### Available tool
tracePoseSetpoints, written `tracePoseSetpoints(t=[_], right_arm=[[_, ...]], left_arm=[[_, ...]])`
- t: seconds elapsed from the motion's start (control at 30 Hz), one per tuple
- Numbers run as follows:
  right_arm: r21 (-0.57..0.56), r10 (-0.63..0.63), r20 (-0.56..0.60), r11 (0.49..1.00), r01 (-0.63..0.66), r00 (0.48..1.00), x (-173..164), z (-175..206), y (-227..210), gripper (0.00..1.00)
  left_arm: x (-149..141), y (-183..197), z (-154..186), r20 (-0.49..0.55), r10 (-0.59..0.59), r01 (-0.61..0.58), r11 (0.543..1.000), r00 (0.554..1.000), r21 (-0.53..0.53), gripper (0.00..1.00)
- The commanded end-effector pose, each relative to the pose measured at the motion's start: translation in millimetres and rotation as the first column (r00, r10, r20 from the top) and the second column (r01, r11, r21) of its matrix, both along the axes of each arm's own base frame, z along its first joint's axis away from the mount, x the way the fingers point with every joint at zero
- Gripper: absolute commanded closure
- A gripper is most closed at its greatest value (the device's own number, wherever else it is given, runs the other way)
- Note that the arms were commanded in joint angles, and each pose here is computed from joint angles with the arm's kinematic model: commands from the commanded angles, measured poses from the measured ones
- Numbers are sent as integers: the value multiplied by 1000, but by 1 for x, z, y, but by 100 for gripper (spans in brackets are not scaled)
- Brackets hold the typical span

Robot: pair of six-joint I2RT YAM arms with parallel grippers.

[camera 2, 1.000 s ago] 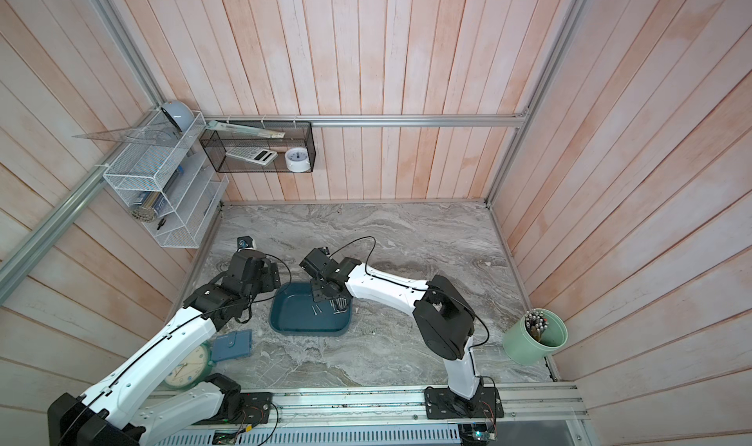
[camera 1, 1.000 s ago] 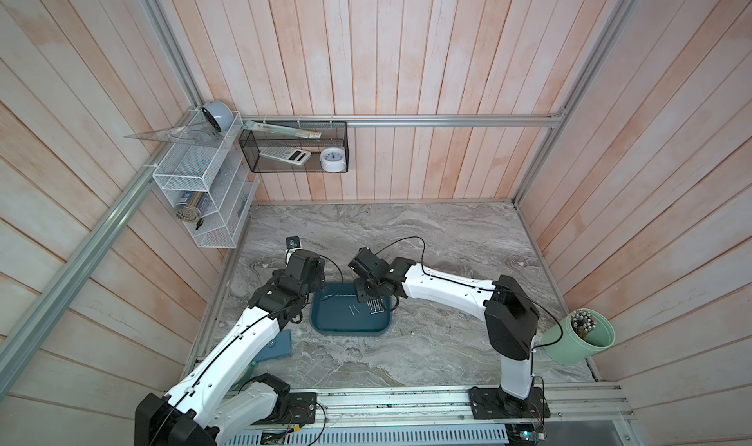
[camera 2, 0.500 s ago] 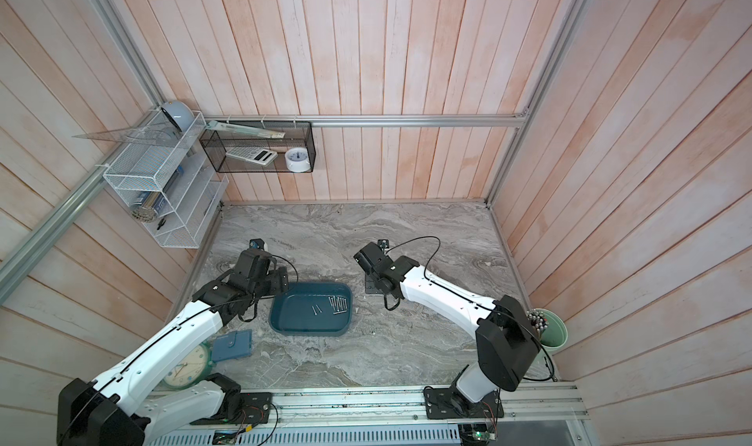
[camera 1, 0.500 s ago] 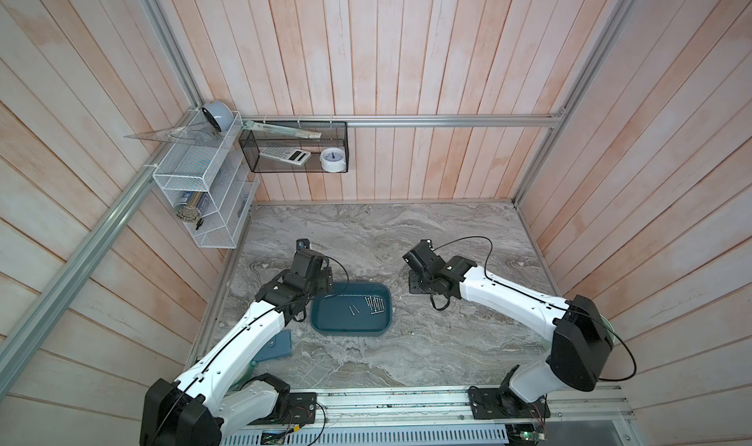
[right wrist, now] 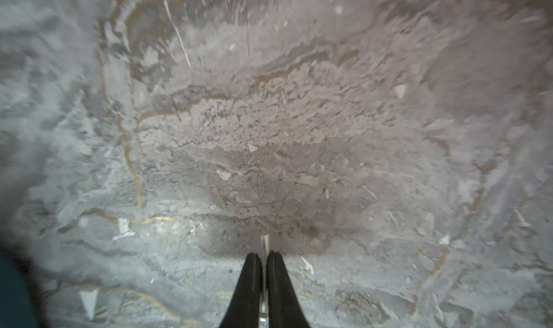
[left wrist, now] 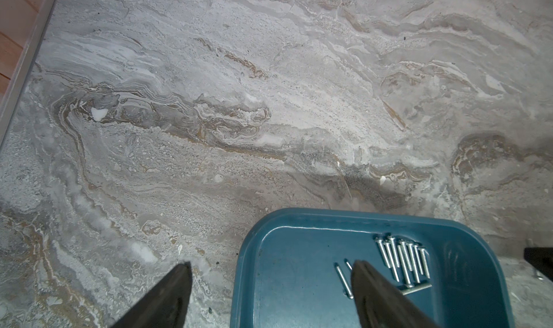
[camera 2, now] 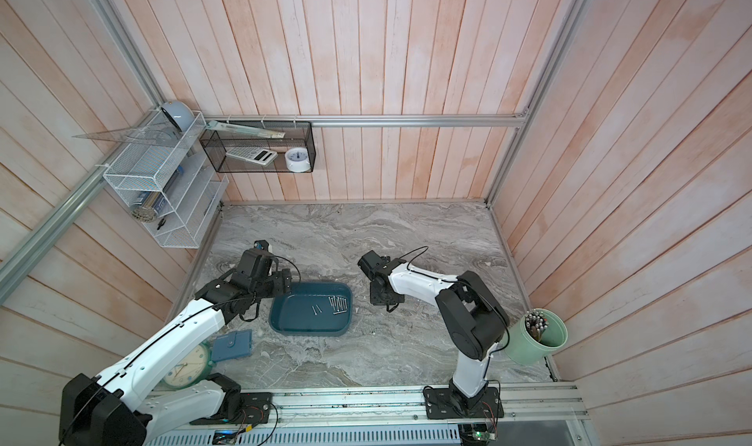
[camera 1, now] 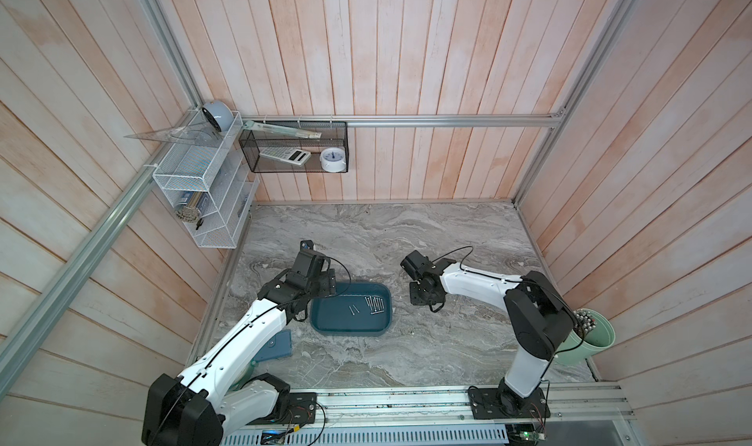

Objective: Take out the screws from the storage box
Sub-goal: Place the screw at the center of the board.

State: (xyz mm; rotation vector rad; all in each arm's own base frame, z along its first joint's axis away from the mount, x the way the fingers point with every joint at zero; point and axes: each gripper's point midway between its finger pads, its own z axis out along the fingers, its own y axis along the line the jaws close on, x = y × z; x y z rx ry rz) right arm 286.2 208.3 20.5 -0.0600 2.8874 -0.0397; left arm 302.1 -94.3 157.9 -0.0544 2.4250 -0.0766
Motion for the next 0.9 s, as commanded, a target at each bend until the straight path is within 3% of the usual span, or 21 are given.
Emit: tracePoseSetpoints(t=[0.0,0.33,0.57,0.87], right_arm=[[21,8,-24,1000,-7,1000,-2,-4,3,97],[31,-3,-25,1000,4,1000,-2,-2,1,87],[43,11,28,999,-12,1000,3,34,1,72],[189,54,100,979,-72,993,-4,87,13,74]], left_arm=[[1,-1,3,-4,-12,12,1000,1000,3,11],[2,0,2,-10,-12,12,1000,1000,8,11],[3,4,8,17,5,-5,1000,1000,19,11],[3,24,13,53,75,-80,992,996,100,10]])
